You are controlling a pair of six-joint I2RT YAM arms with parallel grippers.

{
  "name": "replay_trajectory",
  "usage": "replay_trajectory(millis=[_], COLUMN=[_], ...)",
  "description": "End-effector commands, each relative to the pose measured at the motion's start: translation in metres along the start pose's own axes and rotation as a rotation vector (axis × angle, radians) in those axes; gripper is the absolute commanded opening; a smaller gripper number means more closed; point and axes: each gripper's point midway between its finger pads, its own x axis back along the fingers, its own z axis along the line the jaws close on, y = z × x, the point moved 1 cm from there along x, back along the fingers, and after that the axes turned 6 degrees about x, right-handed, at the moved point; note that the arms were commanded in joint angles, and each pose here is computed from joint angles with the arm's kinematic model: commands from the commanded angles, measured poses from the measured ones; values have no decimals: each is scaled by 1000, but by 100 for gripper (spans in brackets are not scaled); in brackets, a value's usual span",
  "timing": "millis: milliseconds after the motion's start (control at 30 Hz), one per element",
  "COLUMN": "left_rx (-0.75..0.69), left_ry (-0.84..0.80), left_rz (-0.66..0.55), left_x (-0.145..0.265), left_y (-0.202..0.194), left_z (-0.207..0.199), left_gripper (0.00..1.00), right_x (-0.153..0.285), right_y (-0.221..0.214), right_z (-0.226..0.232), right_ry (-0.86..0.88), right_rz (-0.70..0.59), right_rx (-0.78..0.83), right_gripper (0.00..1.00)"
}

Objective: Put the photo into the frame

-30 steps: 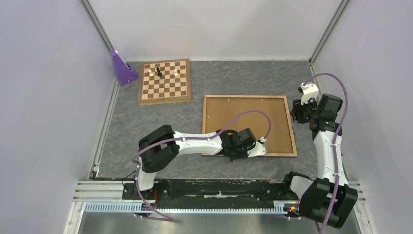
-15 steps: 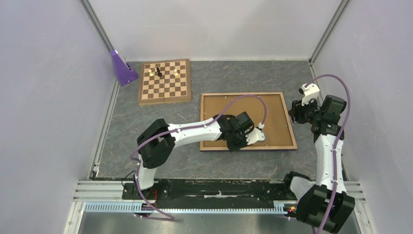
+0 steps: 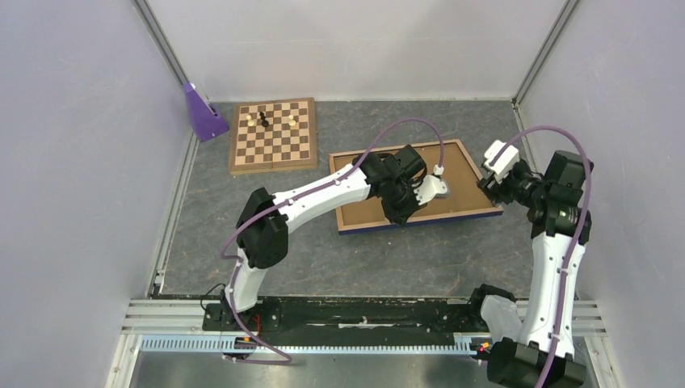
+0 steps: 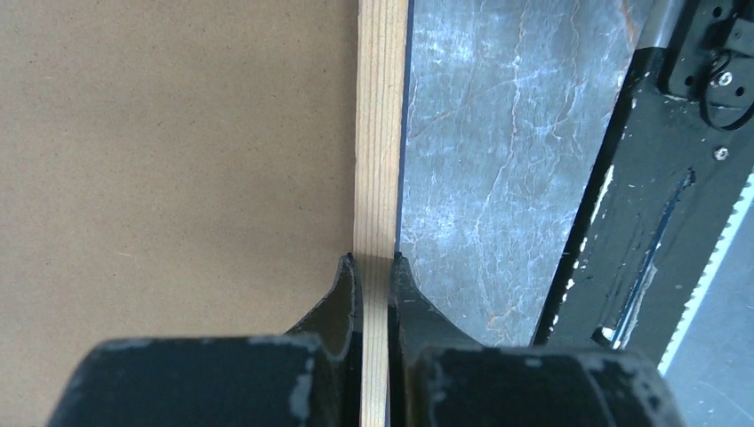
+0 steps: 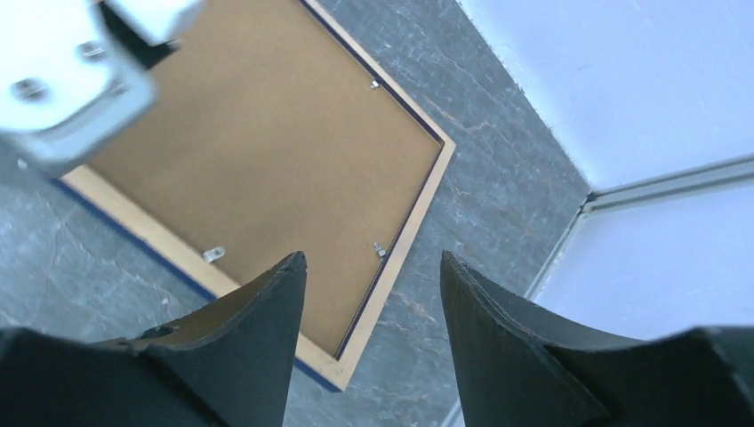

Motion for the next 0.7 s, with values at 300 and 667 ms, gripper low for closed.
replay_trajectory(millis=[300,667], left_rx=[40,61], left_ry=[-10,-35], left_rz=[-116,-105], left_x=[46,47], left_y=[53,50], left_z=[16,18], left_gripper=[2,2], right_x=[-4,-14], right_y=[-1,-27], right_z=[66,76], right_ry=[195,191], right_rz=[6,90], right_rx=[338,489], right_gripper=[71,71])
